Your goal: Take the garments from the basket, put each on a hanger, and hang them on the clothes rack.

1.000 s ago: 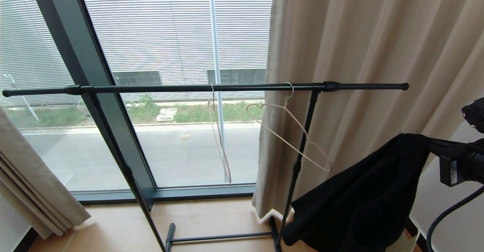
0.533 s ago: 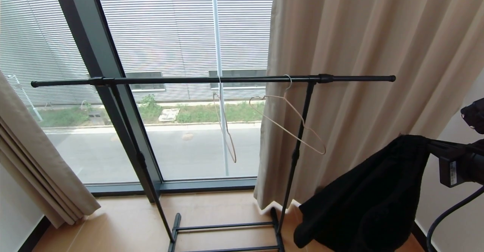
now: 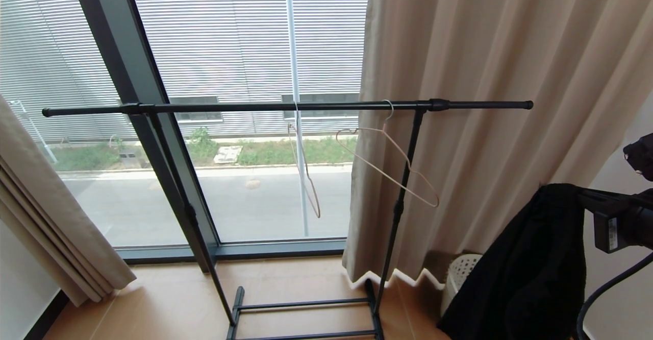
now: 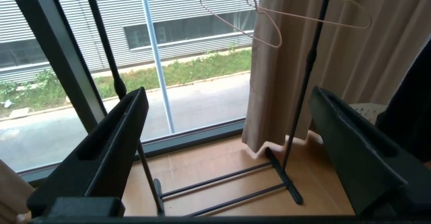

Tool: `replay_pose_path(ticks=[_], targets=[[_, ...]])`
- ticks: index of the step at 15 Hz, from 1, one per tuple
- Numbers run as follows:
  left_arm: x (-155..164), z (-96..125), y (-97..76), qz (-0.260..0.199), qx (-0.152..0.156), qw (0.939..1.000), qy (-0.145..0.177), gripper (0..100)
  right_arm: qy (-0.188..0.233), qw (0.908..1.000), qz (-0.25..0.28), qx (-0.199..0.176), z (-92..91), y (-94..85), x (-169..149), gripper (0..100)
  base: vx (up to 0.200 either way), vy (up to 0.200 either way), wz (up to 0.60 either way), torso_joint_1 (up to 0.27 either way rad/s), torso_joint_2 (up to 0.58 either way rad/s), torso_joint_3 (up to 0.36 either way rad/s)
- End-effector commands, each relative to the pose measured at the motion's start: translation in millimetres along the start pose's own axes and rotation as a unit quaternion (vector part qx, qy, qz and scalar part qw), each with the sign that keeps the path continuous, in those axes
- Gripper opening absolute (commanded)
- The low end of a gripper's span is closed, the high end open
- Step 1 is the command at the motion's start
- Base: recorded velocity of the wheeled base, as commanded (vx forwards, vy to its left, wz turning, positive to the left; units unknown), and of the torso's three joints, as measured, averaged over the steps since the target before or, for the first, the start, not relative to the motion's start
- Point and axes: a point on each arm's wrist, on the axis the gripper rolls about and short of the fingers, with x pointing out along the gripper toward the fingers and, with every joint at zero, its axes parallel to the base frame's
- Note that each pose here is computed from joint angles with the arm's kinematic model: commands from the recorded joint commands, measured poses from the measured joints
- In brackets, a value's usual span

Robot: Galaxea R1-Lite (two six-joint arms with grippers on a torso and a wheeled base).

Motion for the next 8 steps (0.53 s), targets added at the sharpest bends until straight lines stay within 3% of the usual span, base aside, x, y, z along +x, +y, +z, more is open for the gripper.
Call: replay_pose_path(ticks=[1,5,8], targets=[[0.1,0.0,0.0,0.0,0.0,1.0,0.001,100,0.001,1.0,0.0,-0.001,0.1,0.0,0.7,0,0.0,0.0,0.0,0.0,0.0,0.0],[0.1,0.0,0.0,0.0,0.0,1.0,0.001,100,0.001,1.0,0.001,-0.001,-0.3,0.1,0.7,0,0.0,0.0,0.0,0.0,0.0,0.0],[0.1,0.0,0.0,0.0,0.0,1.0,0.001,100,0.001,1.0,0.001,-0.001,-0.3,0.1,0.7,0,-0.2,0.0,0.0,0.009,0.01,0.004]])
